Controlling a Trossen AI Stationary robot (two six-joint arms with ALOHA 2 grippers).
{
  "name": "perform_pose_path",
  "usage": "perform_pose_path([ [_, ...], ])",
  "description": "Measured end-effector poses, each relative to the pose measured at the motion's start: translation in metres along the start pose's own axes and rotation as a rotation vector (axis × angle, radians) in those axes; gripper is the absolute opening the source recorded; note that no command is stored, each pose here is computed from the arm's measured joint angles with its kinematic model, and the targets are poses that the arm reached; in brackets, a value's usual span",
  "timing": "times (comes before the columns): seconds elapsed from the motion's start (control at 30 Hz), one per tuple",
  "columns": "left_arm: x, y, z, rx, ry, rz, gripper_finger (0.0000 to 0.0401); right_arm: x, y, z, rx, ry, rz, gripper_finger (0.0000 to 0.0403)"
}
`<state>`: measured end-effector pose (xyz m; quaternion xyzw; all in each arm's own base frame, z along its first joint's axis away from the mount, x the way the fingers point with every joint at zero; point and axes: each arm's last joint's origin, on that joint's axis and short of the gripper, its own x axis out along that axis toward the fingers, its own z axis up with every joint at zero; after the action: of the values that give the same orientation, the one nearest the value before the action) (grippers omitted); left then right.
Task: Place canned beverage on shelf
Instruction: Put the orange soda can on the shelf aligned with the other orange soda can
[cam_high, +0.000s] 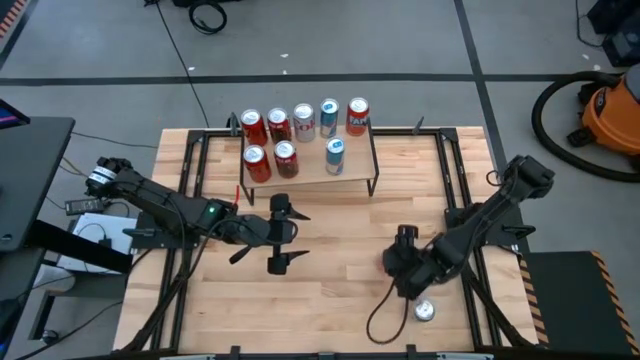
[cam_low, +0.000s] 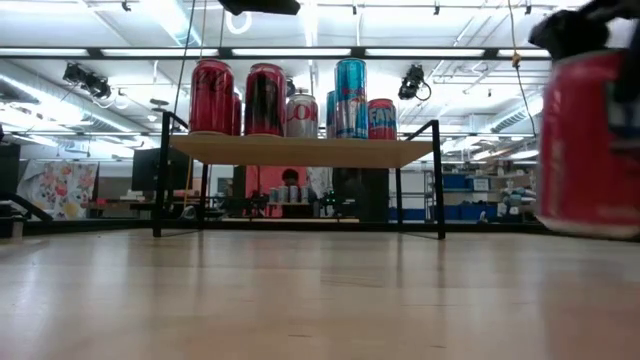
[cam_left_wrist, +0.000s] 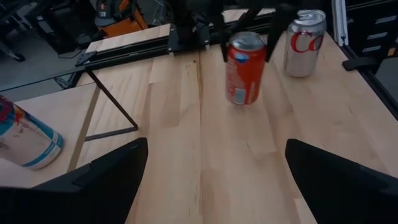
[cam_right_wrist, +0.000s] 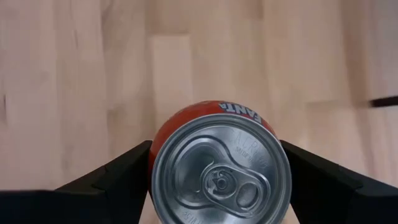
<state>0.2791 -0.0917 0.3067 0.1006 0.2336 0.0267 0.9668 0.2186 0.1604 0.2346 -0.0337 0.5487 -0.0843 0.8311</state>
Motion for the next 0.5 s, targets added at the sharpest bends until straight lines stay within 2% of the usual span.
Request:
perform_pose_path([
  [0.17,0.0,0.001,0.0,-0.044,0.001,0.004,0.0391,-0.019,-0.034,0.013,0.01,-0.076,0.017,0.0319],
  [0.5,0.001,0.002,0.002,-0.064,-0.024,0.017,0.0391,-0.041,-0.114,0.049,0.013,-0.155,-0.026,0.0319],
])
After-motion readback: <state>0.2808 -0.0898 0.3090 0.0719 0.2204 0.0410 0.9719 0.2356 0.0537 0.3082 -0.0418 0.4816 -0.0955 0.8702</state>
